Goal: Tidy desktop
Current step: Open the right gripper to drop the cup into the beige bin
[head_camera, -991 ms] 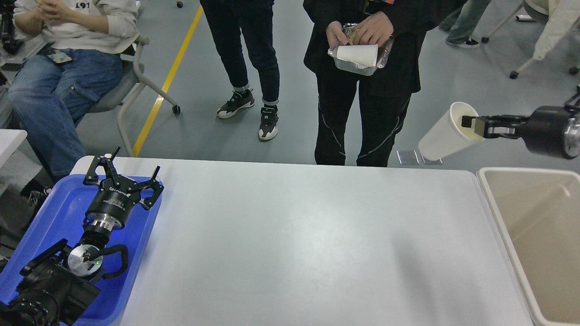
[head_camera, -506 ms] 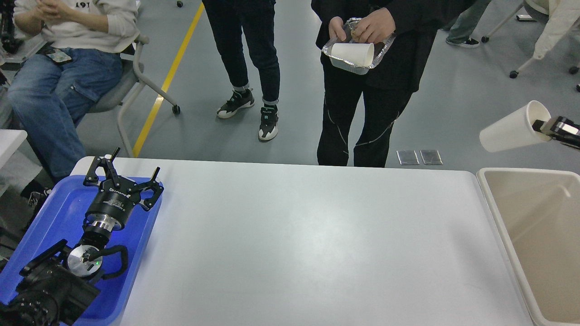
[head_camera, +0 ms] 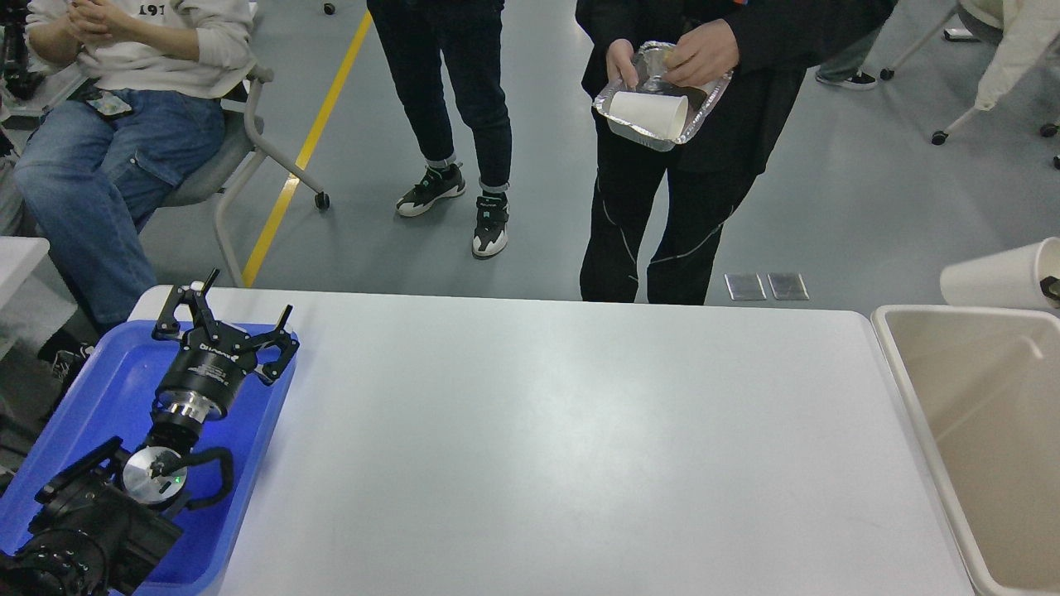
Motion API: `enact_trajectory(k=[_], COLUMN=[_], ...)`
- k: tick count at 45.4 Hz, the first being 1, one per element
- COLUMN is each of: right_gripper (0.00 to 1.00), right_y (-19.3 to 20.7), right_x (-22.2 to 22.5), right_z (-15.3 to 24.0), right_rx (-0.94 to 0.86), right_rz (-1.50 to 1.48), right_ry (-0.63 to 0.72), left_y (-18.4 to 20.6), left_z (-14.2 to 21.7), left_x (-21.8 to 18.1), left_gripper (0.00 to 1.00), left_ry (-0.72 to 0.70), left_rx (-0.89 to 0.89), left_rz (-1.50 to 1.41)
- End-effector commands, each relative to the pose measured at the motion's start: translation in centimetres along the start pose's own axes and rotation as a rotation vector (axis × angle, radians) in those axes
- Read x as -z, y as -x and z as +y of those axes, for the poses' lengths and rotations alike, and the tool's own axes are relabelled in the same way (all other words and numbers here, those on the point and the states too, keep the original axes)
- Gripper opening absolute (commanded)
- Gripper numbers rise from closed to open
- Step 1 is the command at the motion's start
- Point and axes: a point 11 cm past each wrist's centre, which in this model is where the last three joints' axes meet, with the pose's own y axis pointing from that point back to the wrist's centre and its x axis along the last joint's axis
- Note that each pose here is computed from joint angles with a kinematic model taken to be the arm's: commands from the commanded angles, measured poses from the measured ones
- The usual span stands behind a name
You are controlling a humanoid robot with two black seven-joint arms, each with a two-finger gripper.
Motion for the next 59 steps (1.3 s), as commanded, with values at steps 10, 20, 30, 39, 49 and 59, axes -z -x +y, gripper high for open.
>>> enact_trajectory(k=[10,20,30,39,49,59], right_gripper=[0.00,0.00,0.00,0.00,0.03,0.81], right_y=[4.2,5.7,8.6,9.5,9.4,9.4], right_x=[-9.5,-12.8,-15.1,-15.2,-15.1,-15.1], right_z=[0.0,1.1,2.2,2.1,2.0,2.0], right_rx=[-0.149,-0.237,-0.247,-0.242,-0.257,-0.278], right_rz=[-0.153,-0.198,-0.250,-0.266,-0.302,-0.291], right_ry=[0.223,0.347,0.435,0.435,0.430,0.430], left_y=[0.0,0.0,0.0,0.0,0.0,0.0], left_z=[0.0,0.0,0.0,0.0,0.0,0.0], left_x=[0.0,0.0,0.0,0.0,0.0,0.0], left_gripper=[1.00,1.00,1.00,1.00,1.00,1.00], left_ry=[0.000,0.000,0.000,0.000,0.000,0.000], left_rx=[0.000,-0.001,-0.001,-0.001,-0.001,0.000], left_rz=[0.000,0.000,0.000,0.000,0.000,0.000])
